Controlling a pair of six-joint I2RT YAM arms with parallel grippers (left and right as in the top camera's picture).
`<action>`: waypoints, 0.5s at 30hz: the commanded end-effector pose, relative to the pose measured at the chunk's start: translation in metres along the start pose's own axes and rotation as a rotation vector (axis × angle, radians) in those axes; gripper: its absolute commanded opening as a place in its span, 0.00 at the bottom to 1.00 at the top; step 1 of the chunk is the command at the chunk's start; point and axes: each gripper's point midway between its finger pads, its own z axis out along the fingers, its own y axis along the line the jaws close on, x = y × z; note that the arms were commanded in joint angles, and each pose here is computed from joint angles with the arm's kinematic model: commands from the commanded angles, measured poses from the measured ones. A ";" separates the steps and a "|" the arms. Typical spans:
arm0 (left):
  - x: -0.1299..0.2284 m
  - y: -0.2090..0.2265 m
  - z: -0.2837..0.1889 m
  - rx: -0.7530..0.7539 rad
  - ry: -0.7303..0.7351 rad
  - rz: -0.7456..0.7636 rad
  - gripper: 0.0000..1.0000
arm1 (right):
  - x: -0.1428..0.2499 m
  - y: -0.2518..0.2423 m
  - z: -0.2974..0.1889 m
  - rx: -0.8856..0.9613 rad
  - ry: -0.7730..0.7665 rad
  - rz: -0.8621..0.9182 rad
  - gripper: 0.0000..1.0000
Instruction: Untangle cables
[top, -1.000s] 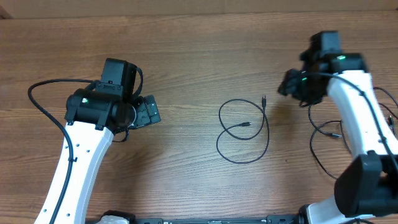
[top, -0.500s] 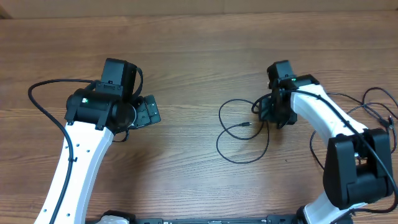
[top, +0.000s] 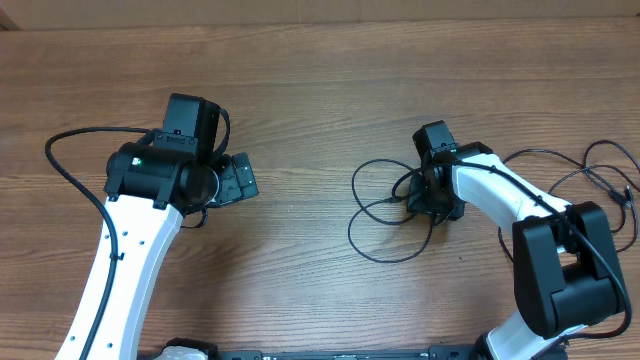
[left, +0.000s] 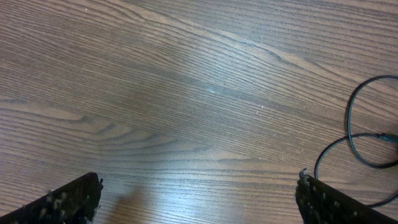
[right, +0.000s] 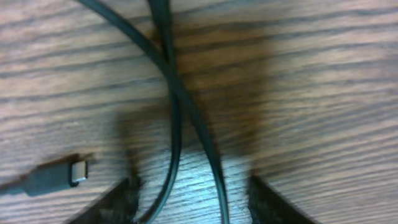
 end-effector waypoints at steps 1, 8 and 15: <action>0.000 0.000 0.001 0.002 0.004 0.011 1.00 | 0.010 -0.006 0.007 0.026 0.021 0.077 0.33; 0.000 0.000 0.001 0.002 0.004 0.011 1.00 | 0.033 0.005 0.012 -0.049 0.116 0.109 0.07; 0.000 0.001 0.001 0.002 0.005 0.011 1.00 | 0.037 0.008 0.011 -0.066 0.139 0.110 0.04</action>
